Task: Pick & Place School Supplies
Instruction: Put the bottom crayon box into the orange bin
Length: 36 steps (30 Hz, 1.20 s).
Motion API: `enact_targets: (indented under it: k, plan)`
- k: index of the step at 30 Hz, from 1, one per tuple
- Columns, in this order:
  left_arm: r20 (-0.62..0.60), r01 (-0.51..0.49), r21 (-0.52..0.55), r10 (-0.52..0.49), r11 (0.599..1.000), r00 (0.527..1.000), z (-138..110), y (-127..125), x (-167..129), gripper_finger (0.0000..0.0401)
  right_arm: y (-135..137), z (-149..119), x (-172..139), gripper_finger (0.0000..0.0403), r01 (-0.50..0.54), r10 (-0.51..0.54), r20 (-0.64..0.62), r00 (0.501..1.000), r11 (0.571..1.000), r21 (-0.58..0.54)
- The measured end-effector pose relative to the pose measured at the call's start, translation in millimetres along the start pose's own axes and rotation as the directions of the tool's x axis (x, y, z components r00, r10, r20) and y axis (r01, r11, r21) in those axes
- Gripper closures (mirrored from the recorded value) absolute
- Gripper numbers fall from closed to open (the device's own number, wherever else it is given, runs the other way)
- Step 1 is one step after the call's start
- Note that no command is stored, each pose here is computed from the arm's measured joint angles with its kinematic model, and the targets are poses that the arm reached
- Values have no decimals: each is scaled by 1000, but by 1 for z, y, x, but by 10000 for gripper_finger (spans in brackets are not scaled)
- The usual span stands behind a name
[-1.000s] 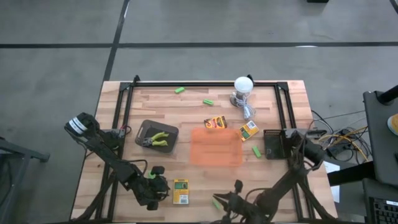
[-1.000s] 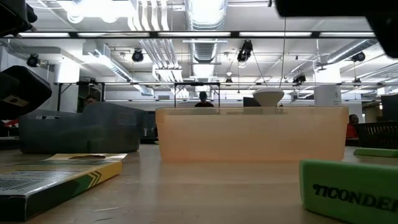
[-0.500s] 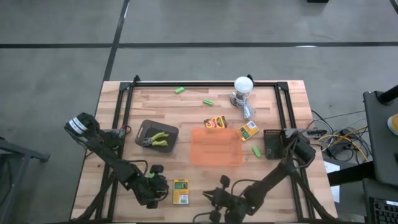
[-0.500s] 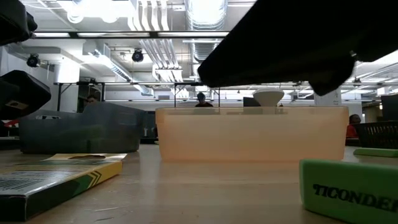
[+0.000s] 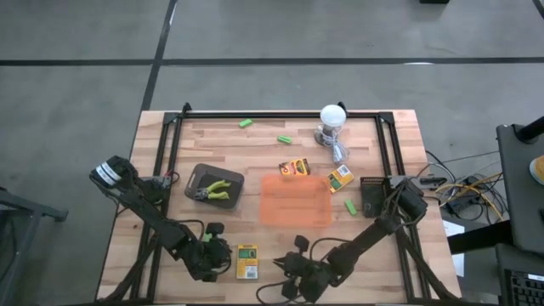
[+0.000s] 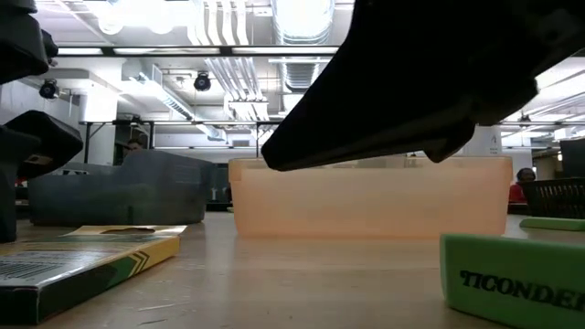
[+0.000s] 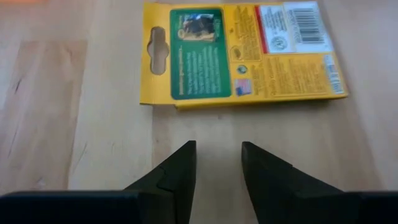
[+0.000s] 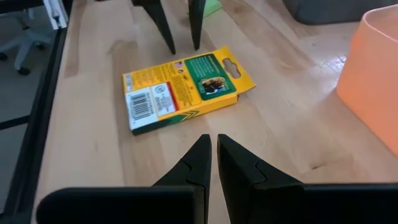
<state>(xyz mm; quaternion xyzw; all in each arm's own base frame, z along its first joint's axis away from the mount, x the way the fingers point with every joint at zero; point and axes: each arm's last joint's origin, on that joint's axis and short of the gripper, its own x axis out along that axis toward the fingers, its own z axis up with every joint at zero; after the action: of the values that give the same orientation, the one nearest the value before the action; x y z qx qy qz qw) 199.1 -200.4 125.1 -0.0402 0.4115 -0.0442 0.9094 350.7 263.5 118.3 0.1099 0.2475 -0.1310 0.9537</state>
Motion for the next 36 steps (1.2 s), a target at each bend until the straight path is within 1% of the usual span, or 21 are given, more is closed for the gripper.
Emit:
enact_targets:
  k: [4,9,15,20,25,32,36]
  plan:
    - [16,-3,-1,3,1000,1000,-2,-2,7,268,-2,1,2,376,5,-5,0,1000,1000,3]
    - [54,20,-17,-19,1000,998,-1,-6,14,268,-2,1,2,376,6,-6,-1,1000,1000,3]
    - [77,25,-28,-23,999,997,5,-8,18,268,-2,1,3,376,2,-2,-8,1000,1000,2]
    - [86,30,2,-30,1000,996,16,-7,20,268,-4,-2,5,376,-55,54,-100,993,998,-8]
    - [101,15,-4,-15,1000,995,25,-1,24,268,-8,-3,8,376,-73,70,-166,984,997,-16]
    - [92,19,-27,-17,999,996,30,6,27,268,-16,2,17,376,-106,109,-231,967,994,25]
    - [86,30,-27,-27,999,996,31,6,27,268,-23,6,24,376,-118,140,-279,950,989,93]
